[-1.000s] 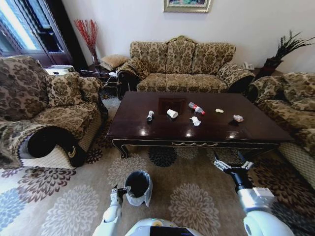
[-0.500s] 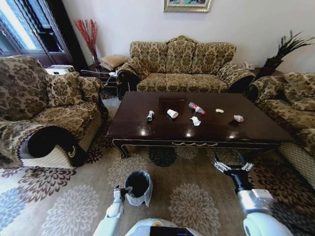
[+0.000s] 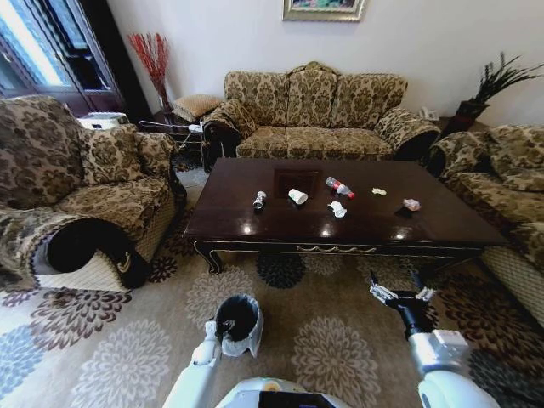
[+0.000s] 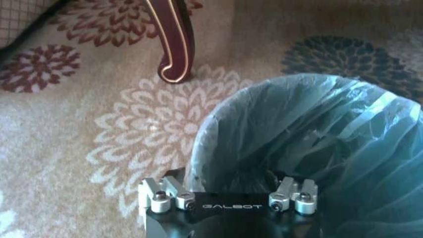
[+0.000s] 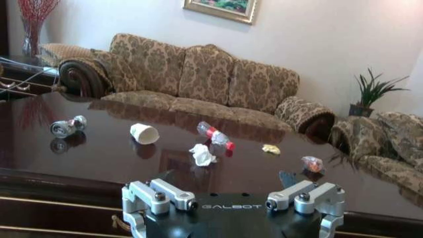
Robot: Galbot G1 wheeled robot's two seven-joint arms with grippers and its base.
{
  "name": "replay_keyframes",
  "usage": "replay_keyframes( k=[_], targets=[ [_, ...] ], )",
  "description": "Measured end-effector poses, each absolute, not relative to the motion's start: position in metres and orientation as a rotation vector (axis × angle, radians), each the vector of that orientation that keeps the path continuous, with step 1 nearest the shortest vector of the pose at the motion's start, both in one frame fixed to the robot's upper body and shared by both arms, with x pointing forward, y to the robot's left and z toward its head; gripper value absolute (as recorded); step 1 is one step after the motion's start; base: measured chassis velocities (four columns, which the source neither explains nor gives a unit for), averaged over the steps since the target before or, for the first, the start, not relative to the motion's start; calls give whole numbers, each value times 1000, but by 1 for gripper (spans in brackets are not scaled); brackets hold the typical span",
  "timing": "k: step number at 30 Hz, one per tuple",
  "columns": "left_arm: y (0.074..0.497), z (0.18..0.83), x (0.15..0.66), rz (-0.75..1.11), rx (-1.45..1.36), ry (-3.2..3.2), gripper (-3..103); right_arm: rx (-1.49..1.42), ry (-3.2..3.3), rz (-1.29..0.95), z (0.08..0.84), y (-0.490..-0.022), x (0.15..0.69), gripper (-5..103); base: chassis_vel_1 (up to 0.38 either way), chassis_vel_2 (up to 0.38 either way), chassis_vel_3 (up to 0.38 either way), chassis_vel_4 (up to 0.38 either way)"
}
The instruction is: Move to the front of the table and place the trash on the table into the trash bin.
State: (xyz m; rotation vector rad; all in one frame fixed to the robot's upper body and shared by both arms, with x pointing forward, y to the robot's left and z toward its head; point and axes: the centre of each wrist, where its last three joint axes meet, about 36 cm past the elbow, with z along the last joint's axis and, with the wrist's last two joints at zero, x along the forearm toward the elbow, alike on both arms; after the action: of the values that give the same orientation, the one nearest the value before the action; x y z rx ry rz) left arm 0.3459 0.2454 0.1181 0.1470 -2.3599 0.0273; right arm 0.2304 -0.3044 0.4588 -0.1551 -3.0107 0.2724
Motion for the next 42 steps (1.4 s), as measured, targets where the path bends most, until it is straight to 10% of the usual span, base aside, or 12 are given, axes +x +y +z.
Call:
replay_keyframes(
  k=[30,42],
  targets=[
    [255,114,346,15,163,-2354,2,-164,-3014,292,452,-308,234,100,0,0,0,0],
    [277,139,334,20,179,-2433,2,-185,-3031,273,455,-309,237,100,0,0,0,0]
  ],
)
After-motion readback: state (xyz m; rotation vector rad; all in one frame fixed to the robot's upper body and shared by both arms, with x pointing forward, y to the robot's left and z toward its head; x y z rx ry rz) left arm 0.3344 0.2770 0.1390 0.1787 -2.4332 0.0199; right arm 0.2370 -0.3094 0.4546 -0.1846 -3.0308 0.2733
